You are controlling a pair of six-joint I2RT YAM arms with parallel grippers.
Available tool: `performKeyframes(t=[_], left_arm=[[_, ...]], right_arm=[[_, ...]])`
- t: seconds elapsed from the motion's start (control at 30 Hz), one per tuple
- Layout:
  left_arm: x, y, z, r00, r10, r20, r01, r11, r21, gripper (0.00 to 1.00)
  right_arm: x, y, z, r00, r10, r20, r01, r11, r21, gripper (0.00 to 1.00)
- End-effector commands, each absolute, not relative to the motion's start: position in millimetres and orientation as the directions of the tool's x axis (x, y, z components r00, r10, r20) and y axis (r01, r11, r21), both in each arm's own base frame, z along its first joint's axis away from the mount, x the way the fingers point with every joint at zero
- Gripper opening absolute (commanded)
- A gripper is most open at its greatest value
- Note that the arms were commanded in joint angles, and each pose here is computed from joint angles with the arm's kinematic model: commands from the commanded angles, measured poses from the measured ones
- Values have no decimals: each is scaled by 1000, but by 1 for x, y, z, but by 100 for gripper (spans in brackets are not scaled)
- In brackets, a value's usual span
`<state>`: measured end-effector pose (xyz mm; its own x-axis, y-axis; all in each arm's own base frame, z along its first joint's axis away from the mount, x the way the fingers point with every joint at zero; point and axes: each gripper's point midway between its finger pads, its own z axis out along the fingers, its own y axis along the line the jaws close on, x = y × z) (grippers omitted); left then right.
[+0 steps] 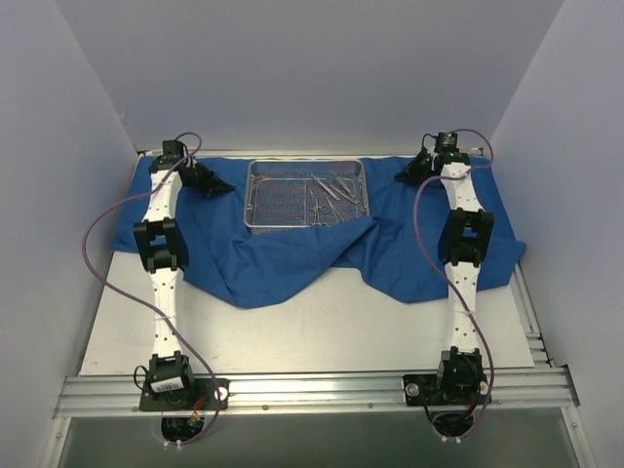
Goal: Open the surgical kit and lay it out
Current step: Smooth out the surgical kit at the center of the board.
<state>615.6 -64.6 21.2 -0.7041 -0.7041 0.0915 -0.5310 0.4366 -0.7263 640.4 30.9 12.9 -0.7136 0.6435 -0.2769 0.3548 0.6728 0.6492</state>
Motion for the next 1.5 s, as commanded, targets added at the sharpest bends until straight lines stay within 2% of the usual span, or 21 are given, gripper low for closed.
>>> performKeyframes(t=[0.0, 0.07, 0.1, 0.13, 0.27, 0.33, 0.4, 0.43, 0.47, 0.53, 0.6, 0.67, 0.87, 1.03, 1.23, 1.47], left_arm=[[624, -23, -19, -629, -777, 5, -596, 478, -645, 2], [635, -24, 19, -637, -765, -93, -526, 519, -674, 4], [633, -25, 23, -639, -762, -107, -522, 532, -666, 10], [640, -24, 64, -636, -747, -192, -453, 563, -691, 15], [627, -29, 117, -633, -702, -327, -395, 656, -644, 28], [611, -41, 129, -671, -643, -370, -364, 719, -592, 28], [598, -47, 127, -693, -610, -385, -370, 759, -536, 28], [588, -47, 129, -707, -591, -388, -370, 776, -510, 28], [579, -48, 121, -724, -582, -371, -383, 786, -485, 28], [567, -49, 119, -746, -546, -380, -377, 818, -436, 28], [555, -43, 108, -766, -529, -366, -394, 835, -383, 29], [541, -59, 98, -813, -463, -355, -360, 877, -319, 30], [516, -58, 60, -874, -403, -273, -358, 912, -200, 31], [503, -58, 24, -892, -418, -171, -393, 905, -159, 31], [504, -61, -10, -902, -422, -95, -406, 902, -150, 31], [531, -65, -25, -854, -515, -66, -482, 834, -269, 30]], right_arm=[[604, 1, -81, -747, 629, -216, 485, 737, 471, 0], [625, 9, -35, -734, 608, -304, 400, 748, 530, 0], [633, 13, -16, -723, 600, -343, 365, 753, 548, 0], [641, 13, 4, -706, 597, -379, 333, 754, 567, 0], [645, 0, 99, -629, 624, -463, 291, 741, 605, 0], [628, 1, 99, -646, 630, -431, 320, 736, 596, 0], [611, -8, 115, -650, 610, -454, 342, 768, 542, 0], [591, -8, 99, -687, 606, -401, 388, 772, 504, 0], [580, -10, 107, -693, 598, -402, 396, 782, 481, 0], [547, -17, 84, -735, 577, -356, 445, 807, 388, 0], [526, -25, 90, -737, 563, -374, 465, 824, 325, 0], [501, -26, 79, -768, 540, -345, 466, 840, 277, 0], [464, -22, 48, -832, 470, -296, 441, 883, 162, 0], [462, -13, 21, -859, 435, -269, 419, 900, 117, 0], [470, 0, -18, -873, 427, -235, 422, 903, 72, 0], [488, -7, -64, -870, 451, -201, 458, 889, 12, 0]])
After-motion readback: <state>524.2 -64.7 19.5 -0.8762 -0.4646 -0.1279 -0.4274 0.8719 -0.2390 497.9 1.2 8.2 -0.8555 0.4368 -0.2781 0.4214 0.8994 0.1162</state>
